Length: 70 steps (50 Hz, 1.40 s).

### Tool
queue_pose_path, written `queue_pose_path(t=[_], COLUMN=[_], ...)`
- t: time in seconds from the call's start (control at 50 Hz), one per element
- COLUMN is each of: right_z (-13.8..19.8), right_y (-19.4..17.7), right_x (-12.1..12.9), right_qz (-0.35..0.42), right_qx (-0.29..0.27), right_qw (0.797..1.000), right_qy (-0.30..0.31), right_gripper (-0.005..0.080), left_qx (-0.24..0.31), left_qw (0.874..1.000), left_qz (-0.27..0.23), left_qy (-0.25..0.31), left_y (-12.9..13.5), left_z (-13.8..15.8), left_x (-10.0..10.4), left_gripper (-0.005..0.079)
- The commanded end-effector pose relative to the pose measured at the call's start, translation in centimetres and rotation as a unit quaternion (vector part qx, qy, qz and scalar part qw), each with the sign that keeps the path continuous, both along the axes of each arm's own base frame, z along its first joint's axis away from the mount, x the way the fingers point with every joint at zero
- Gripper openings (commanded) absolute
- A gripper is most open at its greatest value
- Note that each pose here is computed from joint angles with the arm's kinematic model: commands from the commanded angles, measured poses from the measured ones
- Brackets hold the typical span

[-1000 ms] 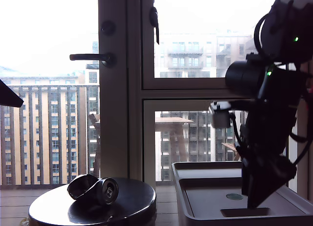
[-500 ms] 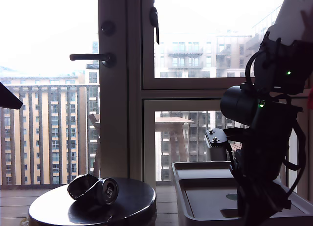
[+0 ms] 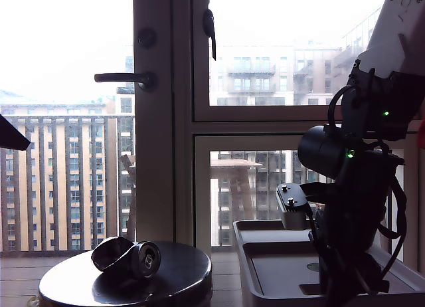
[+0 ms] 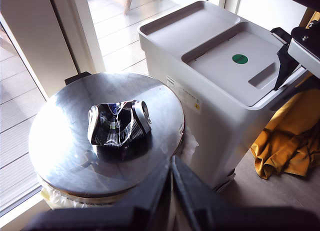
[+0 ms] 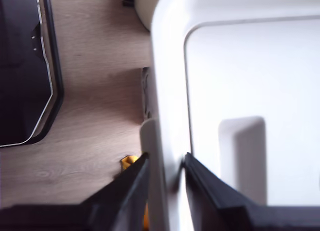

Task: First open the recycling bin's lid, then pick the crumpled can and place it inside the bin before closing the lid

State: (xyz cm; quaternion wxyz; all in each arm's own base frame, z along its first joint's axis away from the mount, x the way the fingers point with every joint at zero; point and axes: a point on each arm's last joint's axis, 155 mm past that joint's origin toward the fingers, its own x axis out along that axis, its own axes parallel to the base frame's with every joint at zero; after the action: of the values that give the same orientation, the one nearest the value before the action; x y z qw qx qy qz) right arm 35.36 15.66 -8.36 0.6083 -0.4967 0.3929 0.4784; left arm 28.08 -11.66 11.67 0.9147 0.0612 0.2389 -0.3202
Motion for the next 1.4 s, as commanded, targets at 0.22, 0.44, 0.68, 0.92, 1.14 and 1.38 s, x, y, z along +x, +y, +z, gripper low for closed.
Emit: queue_pose_path(t=[0.22, 0.44, 0.68, 0.92, 1.14, 1.38], right_z=[-0.6, -0.3, 1.3, 3.3, 5.1, 7.4], right_y=[0.3, -0.2, 0.3, 1.2, 1.0, 1.1], right_x=[0.5, -0.7, -0.5, -0.3, -0.5, -0.8], right_qz=[0.010, 0.011, 0.019, 0.025, 0.027, 0.030], right_qx=[0.004, -0.014, -0.015, -0.013, -0.025, -0.020], right_qw=[1.000, 0.999, 0.999, 0.999, 0.999, 0.999], right_qy=[-0.009, 0.028, 0.029, 0.025, 0.020, 0.008], right_gripper=[-0.0013, -0.0013, -0.0013, -0.0013, -0.0013, -0.0013], left_qx=[-0.002, -0.003, -0.002, -0.002, -0.002, 0.003], left_qw=[1.000, 1.000, 1.000, 1.000, 1.000, 1.000], left_qz=[-0.002, -0.002, -0.002, -0.001, -0.002, -0.009], left_qy=[-0.003, -0.003, -0.003, -0.003, -0.004, -0.025], left_y=[-0.2, -0.2, -0.1, -0.1, -0.2, -0.3], left_z=[0.4, 0.4, 0.4, 0.4, 0.4, 0.8], left_x=[0.2, 0.2, 0.2, 0.2, 0.2, 0.8], left_gripper=[-0.0022, -0.0022, -0.0022, -0.0022, -0.0022, 0.0004])
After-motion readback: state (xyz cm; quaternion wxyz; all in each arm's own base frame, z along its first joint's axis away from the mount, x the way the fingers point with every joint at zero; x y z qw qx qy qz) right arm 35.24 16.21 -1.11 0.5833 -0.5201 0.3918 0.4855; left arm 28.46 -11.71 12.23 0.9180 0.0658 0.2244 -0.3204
